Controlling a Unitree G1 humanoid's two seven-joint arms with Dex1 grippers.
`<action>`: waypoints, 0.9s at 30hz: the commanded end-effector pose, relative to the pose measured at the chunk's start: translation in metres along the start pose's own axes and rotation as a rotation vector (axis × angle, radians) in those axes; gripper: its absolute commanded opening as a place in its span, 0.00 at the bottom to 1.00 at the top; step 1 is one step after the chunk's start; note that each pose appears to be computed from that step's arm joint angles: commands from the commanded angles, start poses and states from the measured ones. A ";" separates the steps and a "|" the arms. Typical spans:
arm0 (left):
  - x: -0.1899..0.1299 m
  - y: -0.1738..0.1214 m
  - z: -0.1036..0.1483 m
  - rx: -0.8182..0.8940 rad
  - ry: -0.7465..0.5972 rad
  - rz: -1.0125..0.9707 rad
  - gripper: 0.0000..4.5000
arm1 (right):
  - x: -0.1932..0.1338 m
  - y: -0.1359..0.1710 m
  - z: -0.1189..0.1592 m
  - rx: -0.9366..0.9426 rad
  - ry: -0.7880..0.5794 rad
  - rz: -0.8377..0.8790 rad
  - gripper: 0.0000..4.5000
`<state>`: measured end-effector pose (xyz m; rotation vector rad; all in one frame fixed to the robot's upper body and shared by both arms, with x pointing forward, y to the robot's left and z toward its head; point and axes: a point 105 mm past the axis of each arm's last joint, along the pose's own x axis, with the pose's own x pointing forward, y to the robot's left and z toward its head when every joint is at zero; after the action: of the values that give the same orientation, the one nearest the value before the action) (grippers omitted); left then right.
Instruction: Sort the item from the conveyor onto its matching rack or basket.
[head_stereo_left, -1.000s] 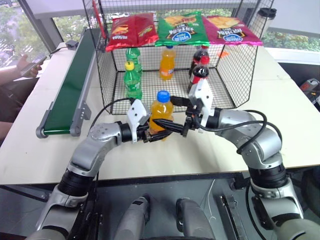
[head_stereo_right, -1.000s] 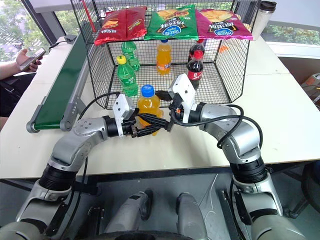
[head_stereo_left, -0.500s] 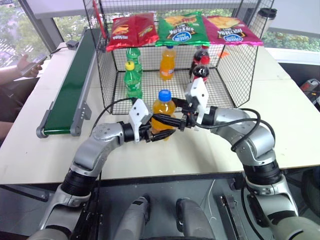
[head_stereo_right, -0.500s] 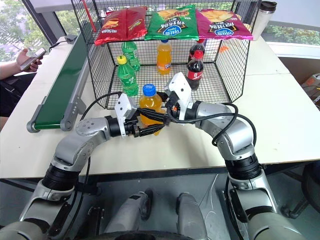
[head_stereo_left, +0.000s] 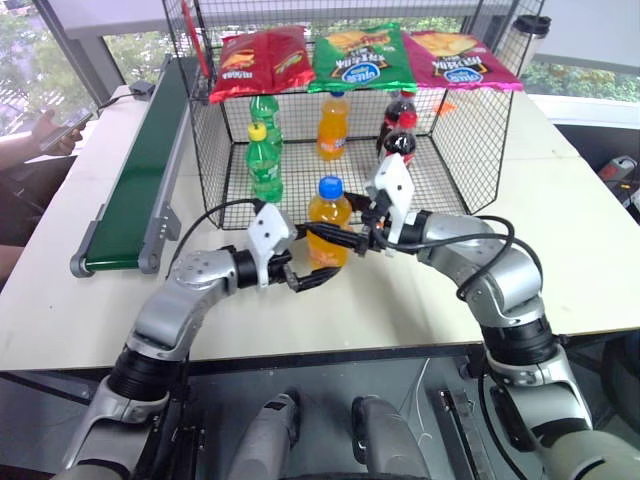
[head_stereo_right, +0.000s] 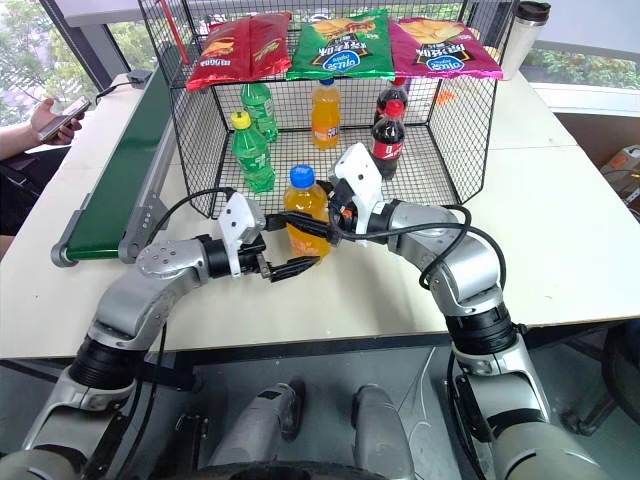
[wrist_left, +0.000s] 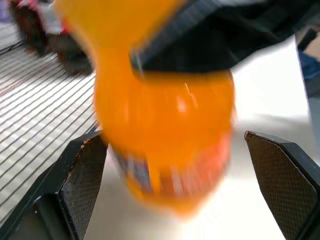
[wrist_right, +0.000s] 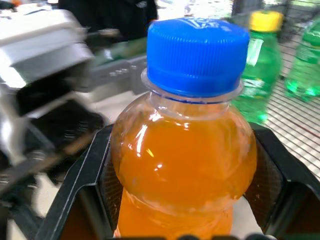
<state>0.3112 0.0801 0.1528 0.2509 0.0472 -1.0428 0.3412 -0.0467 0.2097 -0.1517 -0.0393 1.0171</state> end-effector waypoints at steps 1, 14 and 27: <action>-0.026 0.015 0.004 0.043 0.012 0.105 1.00 | 0.004 -0.024 0.036 -0.096 -0.125 -0.133 0.58; -0.038 0.029 -0.009 -0.064 -0.016 0.572 1.00 | 0.058 -0.086 0.034 -0.126 -0.190 -0.436 0.58; -0.044 0.031 -0.018 -0.097 0.005 0.719 1.00 | 0.066 -0.107 0.012 -0.136 -0.142 -0.516 0.58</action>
<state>0.3173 0.1321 0.1332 0.1364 0.0659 -0.3469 0.4652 -0.0499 0.1947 -0.1817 -0.1316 0.5127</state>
